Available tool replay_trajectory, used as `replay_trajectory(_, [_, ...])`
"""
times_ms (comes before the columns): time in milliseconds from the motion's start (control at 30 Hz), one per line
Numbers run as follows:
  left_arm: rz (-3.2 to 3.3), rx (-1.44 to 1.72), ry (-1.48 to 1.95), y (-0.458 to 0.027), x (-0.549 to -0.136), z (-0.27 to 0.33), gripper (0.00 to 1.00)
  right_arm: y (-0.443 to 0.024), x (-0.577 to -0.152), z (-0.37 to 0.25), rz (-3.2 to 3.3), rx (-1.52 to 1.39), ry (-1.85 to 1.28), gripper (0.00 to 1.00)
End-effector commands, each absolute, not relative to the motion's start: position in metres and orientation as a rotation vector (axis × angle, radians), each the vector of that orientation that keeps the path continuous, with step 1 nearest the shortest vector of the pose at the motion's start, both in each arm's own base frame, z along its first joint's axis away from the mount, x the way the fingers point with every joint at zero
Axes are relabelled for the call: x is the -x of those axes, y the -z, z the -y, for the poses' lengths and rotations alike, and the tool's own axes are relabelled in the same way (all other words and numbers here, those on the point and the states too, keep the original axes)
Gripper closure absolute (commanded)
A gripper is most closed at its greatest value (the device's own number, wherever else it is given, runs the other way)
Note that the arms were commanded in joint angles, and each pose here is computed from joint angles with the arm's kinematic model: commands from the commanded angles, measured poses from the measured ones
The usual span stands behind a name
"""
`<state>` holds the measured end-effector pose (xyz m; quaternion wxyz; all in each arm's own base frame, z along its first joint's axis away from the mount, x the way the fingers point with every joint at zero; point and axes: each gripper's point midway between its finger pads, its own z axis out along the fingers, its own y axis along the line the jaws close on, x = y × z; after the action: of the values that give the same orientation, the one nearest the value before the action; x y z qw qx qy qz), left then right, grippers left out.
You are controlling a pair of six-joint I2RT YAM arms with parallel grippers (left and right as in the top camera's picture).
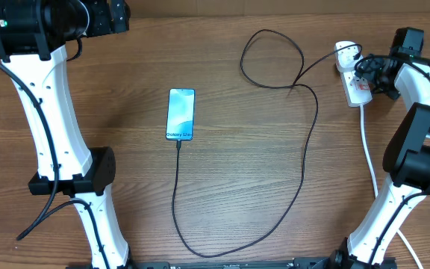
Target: Plug charger to phone and switch on socket
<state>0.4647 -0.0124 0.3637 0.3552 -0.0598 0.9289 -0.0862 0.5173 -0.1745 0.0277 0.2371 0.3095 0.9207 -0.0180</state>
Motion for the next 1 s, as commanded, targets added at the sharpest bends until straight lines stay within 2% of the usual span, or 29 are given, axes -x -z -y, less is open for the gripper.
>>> replay_trajectory(0, [-2.390, 0.158, 0.203, -0.367, -0.463, 0.009, 0.00, -0.020, -0.521, 0.179, -2.490, -0.936, 0.041, 0.12])
replay_trajectory(967, [-2.390, 0.158, 0.203, -0.367, -0.463, 0.009, 0.00, -0.016, -0.518, 0.167, -2.521, -0.949, -0.028, 0.13])
